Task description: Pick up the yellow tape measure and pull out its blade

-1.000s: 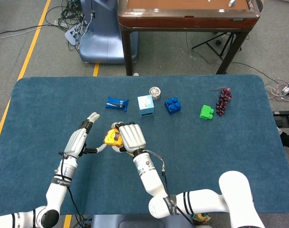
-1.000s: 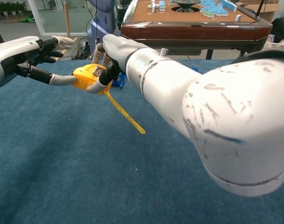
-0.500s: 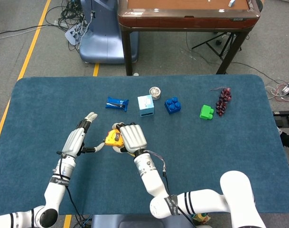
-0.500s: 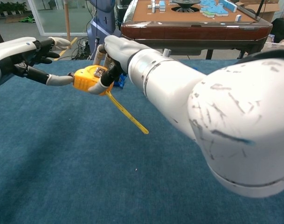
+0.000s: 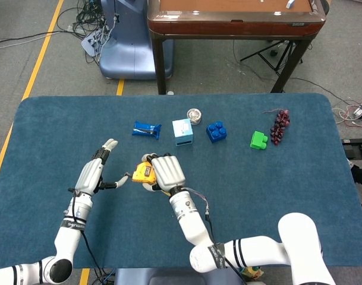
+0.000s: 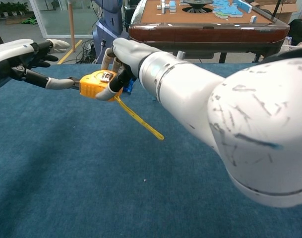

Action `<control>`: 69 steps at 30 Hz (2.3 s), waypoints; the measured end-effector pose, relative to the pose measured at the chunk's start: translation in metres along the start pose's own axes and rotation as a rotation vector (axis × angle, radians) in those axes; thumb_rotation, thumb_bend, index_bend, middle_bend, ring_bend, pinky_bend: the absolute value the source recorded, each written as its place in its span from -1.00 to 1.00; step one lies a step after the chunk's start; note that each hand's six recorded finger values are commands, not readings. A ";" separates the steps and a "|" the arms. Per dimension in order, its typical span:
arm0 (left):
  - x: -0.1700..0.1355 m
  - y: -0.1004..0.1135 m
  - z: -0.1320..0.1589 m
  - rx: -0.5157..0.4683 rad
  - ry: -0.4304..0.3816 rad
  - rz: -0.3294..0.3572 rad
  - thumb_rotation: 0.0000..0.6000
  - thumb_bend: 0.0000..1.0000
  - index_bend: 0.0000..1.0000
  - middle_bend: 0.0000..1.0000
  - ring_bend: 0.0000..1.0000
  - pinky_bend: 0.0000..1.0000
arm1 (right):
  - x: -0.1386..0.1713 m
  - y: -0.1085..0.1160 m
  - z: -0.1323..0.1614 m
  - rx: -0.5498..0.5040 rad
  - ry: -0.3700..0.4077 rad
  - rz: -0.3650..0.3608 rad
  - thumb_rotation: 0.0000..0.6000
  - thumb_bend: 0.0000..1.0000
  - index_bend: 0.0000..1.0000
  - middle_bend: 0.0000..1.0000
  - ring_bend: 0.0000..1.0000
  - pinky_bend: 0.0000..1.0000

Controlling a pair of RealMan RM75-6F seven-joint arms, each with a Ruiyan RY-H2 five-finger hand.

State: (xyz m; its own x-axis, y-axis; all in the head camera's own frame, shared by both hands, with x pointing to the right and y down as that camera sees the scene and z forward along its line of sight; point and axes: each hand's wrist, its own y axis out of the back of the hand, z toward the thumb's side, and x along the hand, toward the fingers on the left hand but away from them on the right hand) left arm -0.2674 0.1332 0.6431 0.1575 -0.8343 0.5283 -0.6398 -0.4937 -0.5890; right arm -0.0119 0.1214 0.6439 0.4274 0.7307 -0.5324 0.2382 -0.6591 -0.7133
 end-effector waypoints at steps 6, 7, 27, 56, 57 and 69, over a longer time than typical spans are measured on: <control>0.000 0.009 -0.004 -0.002 0.012 0.030 1.00 -0.56 -1.00 -1.00 -1.00 -1.00 | 0.001 0.000 -0.003 0.008 -0.001 0.007 1.00 0.04 -0.05 0.05 -0.08 -0.41; 0.000 0.010 -0.005 -0.001 0.013 0.033 1.00 -0.56 -1.00 -1.00 -1.00 -1.00 | 0.001 0.001 -0.003 0.007 0.000 0.008 1.00 0.04 -0.05 0.05 -0.08 -0.41; -0.005 0.032 -0.027 0.021 0.067 0.068 1.00 -0.41 -0.37 -1.00 -1.00 -1.00 | 0.002 0.009 -0.008 0.002 -0.009 -0.001 1.00 0.04 -0.04 0.06 -0.07 -0.41; -0.006 0.029 -0.029 -0.020 0.062 0.067 1.00 -0.20 0.19 -0.92 -1.00 -1.00 | -0.002 0.011 -0.013 0.027 -0.030 0.008 1.00 0.04 -0.03 0.06 -0.06 -0.41; -0.006 0.029 -0.030 -0.021 0.061 0.067 1.00 -0.20 0.20 -0.91 -1.00 -1.00 | -0.002 0.011 -0.013 0.027 -0.031 0.010 1.00 0.04 -0.03 0.06 -0.06 -0.41; -0.010 0.032 -0.035 -0.033 0.063 0.079 1.00 -0.20 0.31 -0.81 -1.00 -1.00 | 0.000 0.012 -0.021 0.050 -0.030 0.023 1.00 0.04 -0.02 0.07 -0.06 -0.41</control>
State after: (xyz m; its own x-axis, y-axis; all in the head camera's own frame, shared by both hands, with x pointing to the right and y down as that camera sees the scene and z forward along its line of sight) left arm -0.3155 0.1343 0.6407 0.0590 -0.8527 0.5190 -0.6732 -0.4179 -0.6101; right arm 0.0089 0.1094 0.6451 0.4059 0.7207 -0.5619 0.1840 -0.6667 -0.7222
